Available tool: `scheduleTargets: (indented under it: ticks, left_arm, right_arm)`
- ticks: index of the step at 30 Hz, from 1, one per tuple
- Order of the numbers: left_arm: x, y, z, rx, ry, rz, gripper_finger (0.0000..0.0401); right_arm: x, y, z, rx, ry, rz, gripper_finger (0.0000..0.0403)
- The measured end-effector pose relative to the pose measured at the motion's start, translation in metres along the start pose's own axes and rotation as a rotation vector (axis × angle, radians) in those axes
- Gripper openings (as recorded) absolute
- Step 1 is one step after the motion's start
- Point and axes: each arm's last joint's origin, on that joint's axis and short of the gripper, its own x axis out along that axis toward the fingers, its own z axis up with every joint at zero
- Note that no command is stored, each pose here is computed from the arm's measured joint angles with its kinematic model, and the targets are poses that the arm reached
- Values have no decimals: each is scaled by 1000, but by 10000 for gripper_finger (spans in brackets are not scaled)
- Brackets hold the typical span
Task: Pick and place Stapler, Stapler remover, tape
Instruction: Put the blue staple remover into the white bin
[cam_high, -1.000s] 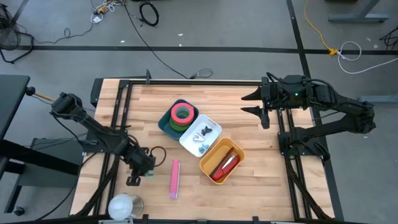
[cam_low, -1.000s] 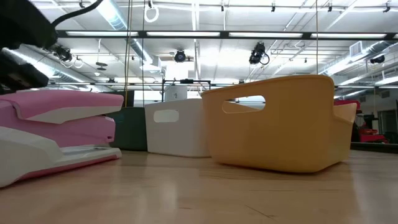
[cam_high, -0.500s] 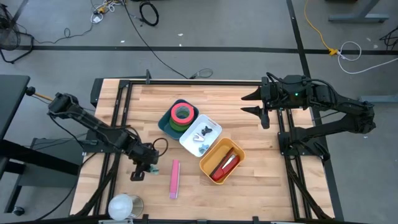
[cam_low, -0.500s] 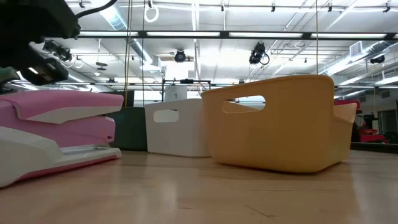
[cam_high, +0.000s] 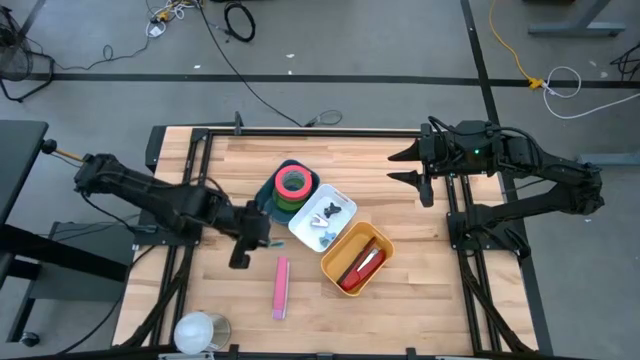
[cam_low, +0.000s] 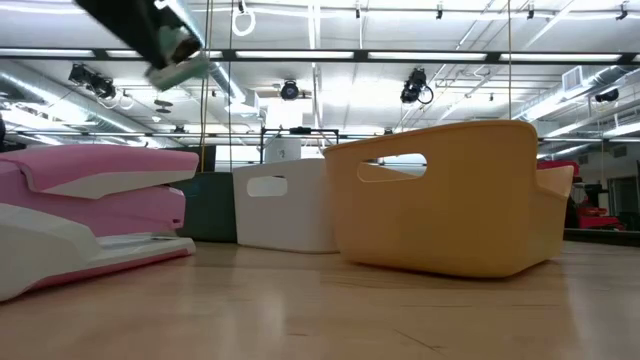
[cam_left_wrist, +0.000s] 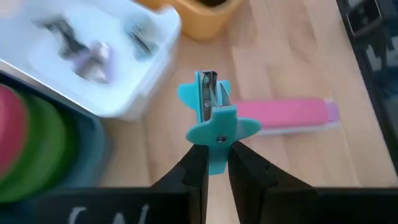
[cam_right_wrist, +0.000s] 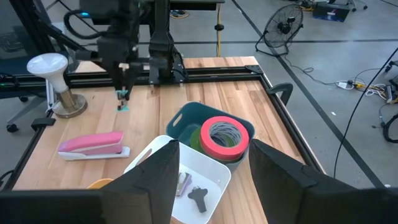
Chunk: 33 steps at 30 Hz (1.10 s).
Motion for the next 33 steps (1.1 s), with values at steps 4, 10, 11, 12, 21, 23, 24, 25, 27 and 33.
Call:
scheduleTargets:
  ticks: [4, 10, 11, 12, 21, 23, 24, 25, 27, 33]
  left_arm:
    - [-11, 10, 13, 0, -50, 40, 50]
    - [-21, 22, 30, 35, -119, 119, 50]
    - [-22, 24, 32, 41, -144, 130, 49]
    - [-23, 26, 36, 40, -176, 139, 48]
    - [-11, 41, 50, 46, -254, 205, 48]
    - [-5, 43, 52, 45, -244, 209, 48]
    - [-1, 43, 52, 50, -236, 209, 48]
    - [4, 43, 54, 60, -235, 211, 48]
    - [12, 44, 56, 72, -223, 211, 49]
    - [46, 46, 59, 74, -168, 210, 48]
  right_arm:
    - [0, 0, 0, 0, 0, 0, 194]
    - [0, 0, 0, 0, 0, 0, 194]
    - [0, 0, 0, 0, 0, 0, 194]
    - [0, 0, 0, 0, 0, 0, 194]
    - [0, 0, 0, 0, 0, 0, 194]
    - [0, 0, 0, 0, 3, 1, 194]
    - [0, 0, 0, 0, 3, 1, 194]
    - [0, 0, 0, 0, 4, 1, 194]
    - [0, 0, -1, 0, 6, 1, 194]
    - [0, 0, -1, 0, 6, 1, 194]
